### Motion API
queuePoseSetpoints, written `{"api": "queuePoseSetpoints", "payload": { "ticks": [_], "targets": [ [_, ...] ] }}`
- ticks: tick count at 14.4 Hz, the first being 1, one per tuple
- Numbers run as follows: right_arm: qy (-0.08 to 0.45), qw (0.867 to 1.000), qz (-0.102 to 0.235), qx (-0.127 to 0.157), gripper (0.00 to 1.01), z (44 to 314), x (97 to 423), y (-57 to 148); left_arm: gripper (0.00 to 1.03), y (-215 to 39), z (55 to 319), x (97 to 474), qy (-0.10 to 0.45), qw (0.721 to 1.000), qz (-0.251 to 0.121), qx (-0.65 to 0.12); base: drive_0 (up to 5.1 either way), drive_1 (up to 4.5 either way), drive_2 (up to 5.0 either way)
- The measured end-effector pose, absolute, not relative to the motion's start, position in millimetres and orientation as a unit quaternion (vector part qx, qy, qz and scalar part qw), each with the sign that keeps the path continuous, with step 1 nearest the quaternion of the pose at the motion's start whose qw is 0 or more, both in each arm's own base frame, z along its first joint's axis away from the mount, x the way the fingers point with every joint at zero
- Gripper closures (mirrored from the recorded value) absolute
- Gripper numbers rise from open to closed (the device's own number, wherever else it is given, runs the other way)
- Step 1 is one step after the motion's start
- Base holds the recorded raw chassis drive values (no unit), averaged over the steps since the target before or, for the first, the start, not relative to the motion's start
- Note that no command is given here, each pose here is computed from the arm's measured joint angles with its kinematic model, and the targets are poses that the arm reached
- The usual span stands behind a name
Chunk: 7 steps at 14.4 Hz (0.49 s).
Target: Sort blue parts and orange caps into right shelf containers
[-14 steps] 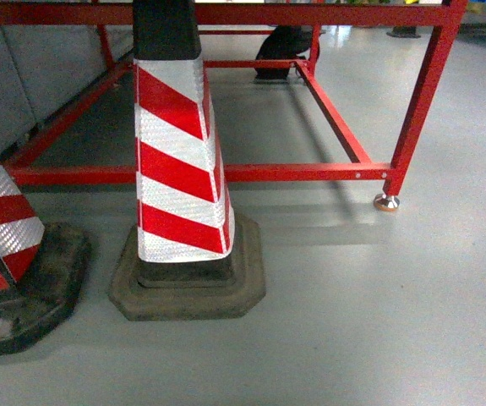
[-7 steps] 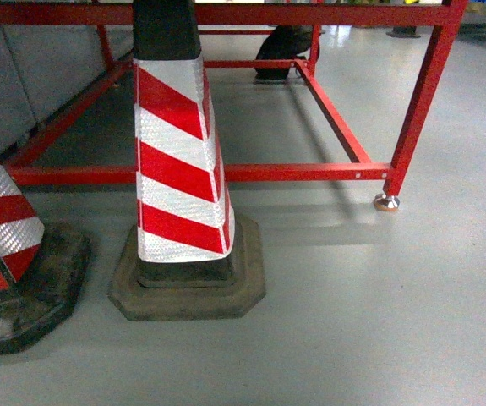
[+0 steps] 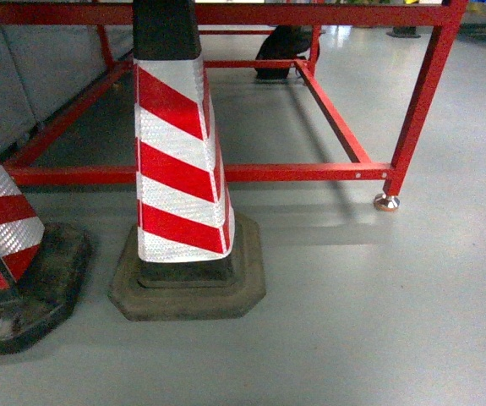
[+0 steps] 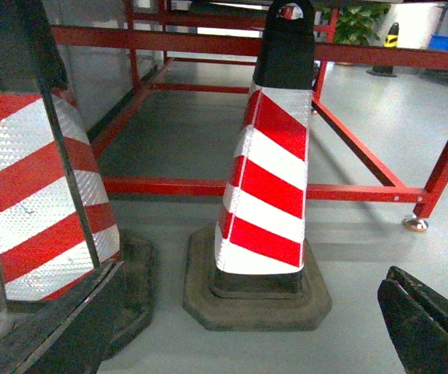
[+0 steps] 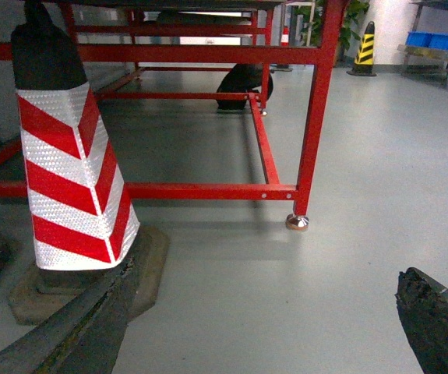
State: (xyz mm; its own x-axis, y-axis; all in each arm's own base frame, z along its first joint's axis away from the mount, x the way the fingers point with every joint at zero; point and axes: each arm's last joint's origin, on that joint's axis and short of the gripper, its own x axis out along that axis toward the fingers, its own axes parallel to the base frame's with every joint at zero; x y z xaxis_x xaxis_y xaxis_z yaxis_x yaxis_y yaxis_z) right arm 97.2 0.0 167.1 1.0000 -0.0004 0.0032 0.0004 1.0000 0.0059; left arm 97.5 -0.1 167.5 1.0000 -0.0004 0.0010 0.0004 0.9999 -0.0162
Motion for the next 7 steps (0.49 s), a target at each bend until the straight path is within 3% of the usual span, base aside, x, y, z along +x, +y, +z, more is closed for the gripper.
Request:
{"api": "queuePoseSetpoints", "payload": {
  "ticks": [7],
  "targets": [
    [-0.001, 1.0, 0.0, 0.003, 0.03, 167.0, 97.2, 0.0, 0.05, -0.1, 167.1, 97.5, 0.002, 1.0, 0.0, -0.008, 0.0, 0.0, 0.0]
  ]
}}
